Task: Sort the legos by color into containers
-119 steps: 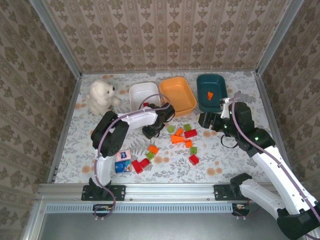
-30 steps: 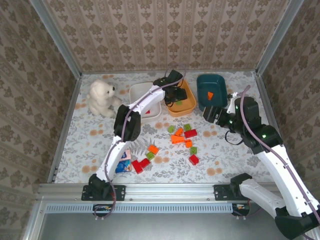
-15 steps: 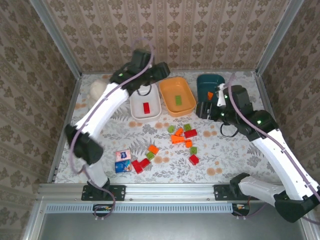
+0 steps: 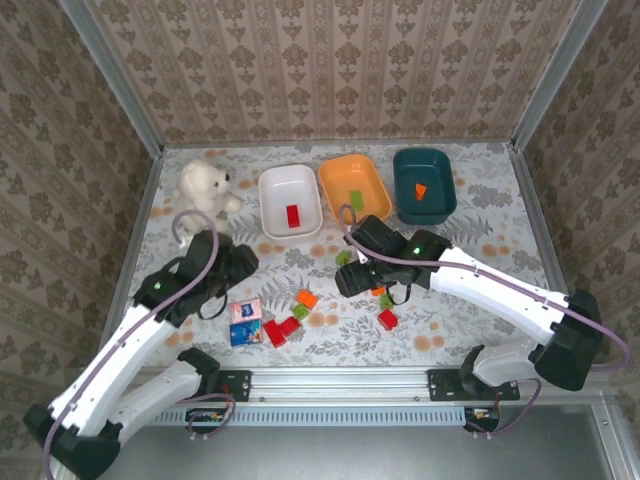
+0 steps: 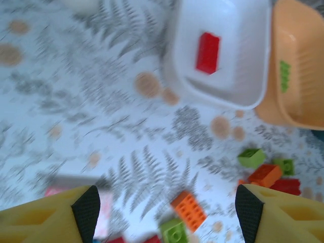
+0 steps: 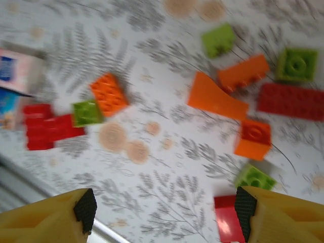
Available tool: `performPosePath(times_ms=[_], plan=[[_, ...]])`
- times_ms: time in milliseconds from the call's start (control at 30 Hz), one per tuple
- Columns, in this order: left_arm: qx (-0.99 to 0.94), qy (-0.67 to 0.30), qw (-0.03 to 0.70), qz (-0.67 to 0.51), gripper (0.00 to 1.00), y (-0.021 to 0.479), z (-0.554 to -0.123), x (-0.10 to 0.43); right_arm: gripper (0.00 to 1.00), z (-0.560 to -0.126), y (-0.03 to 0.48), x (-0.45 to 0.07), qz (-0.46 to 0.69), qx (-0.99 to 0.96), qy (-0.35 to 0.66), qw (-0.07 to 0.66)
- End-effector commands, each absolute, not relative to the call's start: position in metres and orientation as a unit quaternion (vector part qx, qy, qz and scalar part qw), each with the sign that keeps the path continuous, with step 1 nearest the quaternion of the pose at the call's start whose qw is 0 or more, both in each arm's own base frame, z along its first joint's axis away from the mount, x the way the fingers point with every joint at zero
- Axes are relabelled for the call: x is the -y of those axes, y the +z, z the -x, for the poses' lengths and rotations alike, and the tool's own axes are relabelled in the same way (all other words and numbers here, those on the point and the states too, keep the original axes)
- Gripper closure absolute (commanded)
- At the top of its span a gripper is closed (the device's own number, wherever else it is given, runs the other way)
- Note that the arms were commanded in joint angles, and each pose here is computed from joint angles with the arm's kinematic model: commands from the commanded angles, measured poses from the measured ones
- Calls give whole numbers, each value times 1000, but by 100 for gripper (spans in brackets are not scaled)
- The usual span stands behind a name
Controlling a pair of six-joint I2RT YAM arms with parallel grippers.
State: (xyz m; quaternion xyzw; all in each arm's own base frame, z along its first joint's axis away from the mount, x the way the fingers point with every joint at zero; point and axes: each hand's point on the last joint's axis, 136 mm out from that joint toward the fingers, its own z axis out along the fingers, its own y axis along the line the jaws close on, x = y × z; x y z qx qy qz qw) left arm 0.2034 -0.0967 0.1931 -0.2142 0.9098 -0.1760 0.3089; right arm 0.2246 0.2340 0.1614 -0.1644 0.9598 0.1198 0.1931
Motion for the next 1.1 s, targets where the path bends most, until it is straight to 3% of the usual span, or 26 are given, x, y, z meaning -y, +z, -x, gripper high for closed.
performPosePath(times_ms=[0, 233, 433, 733, 900, 1067], plan=[[-912, -160, 291, 242, 26, 182, -185, 82, 24, -228, 134, -199, 77, -980, 81, 163], [-911, -168, 293, 236, 26, 185, -190, 87, 16, -227, 82, -194, 90, -990, 61, 85], [-913, -178, 291, 224, 26, 185, -197, 98, 17, -243, 47, -186, 82, -995, 38, 51], [-916, -178, 286, 219, 26, 185, -202, 104, 36, -256, 24, -195, 80, -995, 62, 27], [-916, -184, 288, 210, 26, 188, -206, 110, 52, -258, 19, -191, 72, -996, 54, 26], [-914, -203, 292, 195, 26, 193, -210, 119, 64, -264, 46, -183, 66, -995, 41, 61]])
